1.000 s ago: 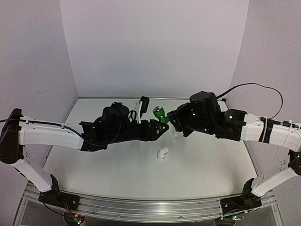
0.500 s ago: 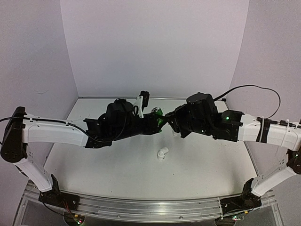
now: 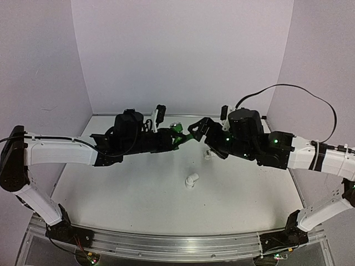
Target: Install the water faucets
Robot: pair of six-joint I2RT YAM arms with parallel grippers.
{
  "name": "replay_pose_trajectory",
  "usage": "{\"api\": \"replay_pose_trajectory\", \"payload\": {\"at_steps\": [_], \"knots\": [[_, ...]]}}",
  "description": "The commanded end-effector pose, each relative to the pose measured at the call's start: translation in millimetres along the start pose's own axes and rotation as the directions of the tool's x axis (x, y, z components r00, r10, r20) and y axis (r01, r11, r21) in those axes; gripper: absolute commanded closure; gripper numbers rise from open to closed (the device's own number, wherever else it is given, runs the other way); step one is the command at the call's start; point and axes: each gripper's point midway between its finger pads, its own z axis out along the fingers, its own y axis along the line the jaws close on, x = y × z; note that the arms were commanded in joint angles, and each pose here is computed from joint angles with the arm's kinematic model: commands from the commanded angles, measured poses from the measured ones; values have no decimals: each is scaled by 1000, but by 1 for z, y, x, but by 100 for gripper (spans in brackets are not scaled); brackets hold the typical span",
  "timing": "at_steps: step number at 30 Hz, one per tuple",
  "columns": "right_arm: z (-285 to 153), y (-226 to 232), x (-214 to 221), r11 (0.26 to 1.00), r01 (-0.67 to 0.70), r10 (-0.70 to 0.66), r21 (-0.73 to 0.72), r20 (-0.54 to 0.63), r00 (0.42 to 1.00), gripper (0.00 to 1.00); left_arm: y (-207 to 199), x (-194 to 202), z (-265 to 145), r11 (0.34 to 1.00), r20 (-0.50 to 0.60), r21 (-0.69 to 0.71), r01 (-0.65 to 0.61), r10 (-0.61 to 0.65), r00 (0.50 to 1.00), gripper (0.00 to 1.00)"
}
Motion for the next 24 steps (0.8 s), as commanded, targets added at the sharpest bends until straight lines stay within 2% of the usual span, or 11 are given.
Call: {"api": "replay_pose_trajectory", "payload": {"at_steps": [1, 4, 7, 11, 16, 22, 24], "knots": [[-26, 19, -12, 893, 421, -428, -160, -7, 904, 2, -44, 6, -43, 961, -161, 269, 56, -12, 987, 100], [-27, 27, -8, 856, 365, -437, -367, -135, 889, 2, -66, 19, -63, 924, -228, 381, 35, 57, 972, 100], [-36, 46, 19, 759, 355, -532, -546, -204, 822, 2, -76, 18, -73, 908, -238, 418, 38, 69, 969, 100], [-46, 55, 42, 675, 298, -589, -675, -251, 768, 13, -90, 14, -84, 887, -233, 461, 27, 92, 968, 100], [-59, 68, 51, 603, 215, -584, -768, -242, 775, 30, -93, 12, -86, 883, -226, 469, 19, 99, 969, 100], [-54, 66, 54, 615, 197, -573, -763, -262, 776, 60, -95, 16, -85, 872, -254, 488, 30, 109, 961, 100], [-52, 67, 53, 618, 200, -570, -760, -259, 780, 74, -95, 16, -85, 872, -256, 489, 30, 111, 960, 100]]}}
